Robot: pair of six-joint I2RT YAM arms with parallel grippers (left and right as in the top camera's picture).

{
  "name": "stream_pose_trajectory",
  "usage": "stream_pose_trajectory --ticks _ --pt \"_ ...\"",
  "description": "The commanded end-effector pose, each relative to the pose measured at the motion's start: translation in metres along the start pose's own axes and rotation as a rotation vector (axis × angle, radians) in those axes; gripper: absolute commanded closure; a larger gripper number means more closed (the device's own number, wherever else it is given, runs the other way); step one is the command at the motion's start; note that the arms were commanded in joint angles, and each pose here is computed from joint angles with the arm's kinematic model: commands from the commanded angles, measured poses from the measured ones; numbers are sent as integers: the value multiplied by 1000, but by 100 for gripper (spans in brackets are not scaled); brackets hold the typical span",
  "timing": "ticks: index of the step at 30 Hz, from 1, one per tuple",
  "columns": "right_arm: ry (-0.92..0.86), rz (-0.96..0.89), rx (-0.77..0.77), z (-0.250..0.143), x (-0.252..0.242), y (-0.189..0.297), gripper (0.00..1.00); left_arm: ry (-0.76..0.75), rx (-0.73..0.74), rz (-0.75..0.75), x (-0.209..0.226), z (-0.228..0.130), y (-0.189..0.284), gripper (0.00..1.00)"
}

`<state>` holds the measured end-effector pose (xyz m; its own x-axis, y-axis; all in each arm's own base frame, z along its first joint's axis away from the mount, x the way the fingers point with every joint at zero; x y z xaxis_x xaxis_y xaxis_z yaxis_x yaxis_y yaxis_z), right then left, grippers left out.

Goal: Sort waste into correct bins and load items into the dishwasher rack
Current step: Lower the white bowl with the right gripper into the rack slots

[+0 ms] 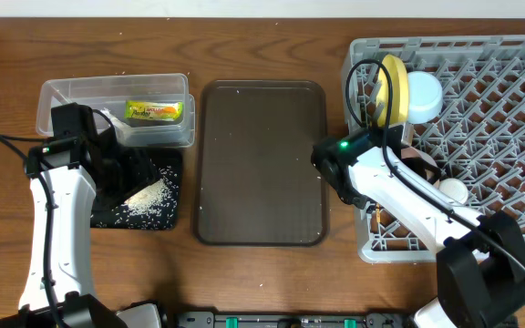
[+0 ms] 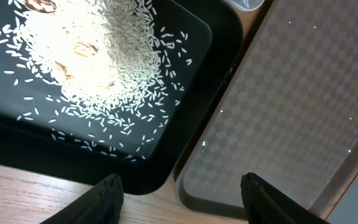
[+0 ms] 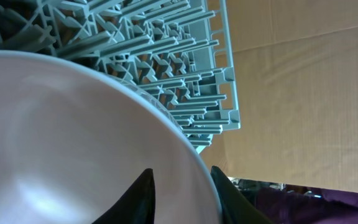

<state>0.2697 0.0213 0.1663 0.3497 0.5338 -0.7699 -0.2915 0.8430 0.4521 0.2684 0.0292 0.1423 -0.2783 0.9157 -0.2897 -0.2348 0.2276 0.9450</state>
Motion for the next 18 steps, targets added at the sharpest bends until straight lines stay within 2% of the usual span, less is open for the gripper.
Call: stream_pose_trajectory --ticks 1,4,6,8,18 --pt "4 61 97 -17 16 2 71 1 -5 2 1 1 2 37" --pt "3 61 96 -17 16 2 73 1 -5 2 1 1 2 36" --pt "3 58 93 -16 15 2 88 1 -5 2 1 1 2 36" --pt "0 58 94 -16 14 2 99 1 -5 2 1 1 2 36" --pt "-63 32 97 -17 8 1 99 1 -5 2 1 1 2 36"
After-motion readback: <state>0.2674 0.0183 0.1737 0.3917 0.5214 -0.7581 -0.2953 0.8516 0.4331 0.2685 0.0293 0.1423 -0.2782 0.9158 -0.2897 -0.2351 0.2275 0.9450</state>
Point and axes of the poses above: each gripper's point midway between its finger pads, its own y axis back along the fingers, its own x axis along the line the jaws close on, z = x × y, the point moved 2 cm from there along y, back along the fingers, and after that the axes turned 10 degrees about -y, right-handed, at the moved point
